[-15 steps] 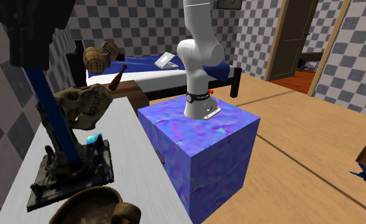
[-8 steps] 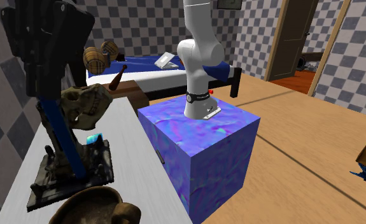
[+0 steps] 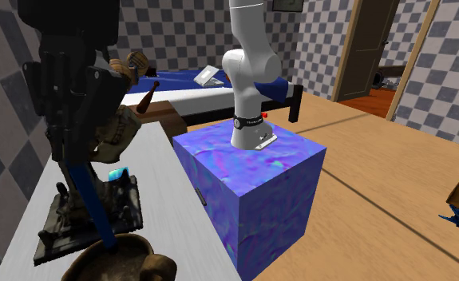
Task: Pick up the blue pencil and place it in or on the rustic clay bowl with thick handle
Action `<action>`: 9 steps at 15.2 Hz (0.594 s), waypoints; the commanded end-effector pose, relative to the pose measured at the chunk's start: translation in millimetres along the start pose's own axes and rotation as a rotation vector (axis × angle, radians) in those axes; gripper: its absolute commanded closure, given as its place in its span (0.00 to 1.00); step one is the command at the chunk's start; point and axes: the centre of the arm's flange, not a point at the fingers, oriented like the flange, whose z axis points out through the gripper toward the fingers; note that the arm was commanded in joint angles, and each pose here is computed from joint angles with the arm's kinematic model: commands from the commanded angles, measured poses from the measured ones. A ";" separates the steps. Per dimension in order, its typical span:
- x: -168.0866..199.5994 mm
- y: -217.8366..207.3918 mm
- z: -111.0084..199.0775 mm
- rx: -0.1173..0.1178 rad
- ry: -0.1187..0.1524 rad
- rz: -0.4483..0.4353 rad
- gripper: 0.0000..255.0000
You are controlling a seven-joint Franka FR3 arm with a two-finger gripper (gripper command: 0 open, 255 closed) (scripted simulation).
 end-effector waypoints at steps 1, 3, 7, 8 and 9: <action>-1.5 -0.6 4.9 0.000 0.001 0.000 1.00; -1.5 -0.6 4.9 0.000 0.001 0.000 1.00; -1.5 -0.6 4.9 0.000 0.001 0.000 1.00; -1.5 -0.6 4.9 0.000 0.001 0.000 1.00; -1.5 -0.6 4.9 0.000 0.001 0.000 0.00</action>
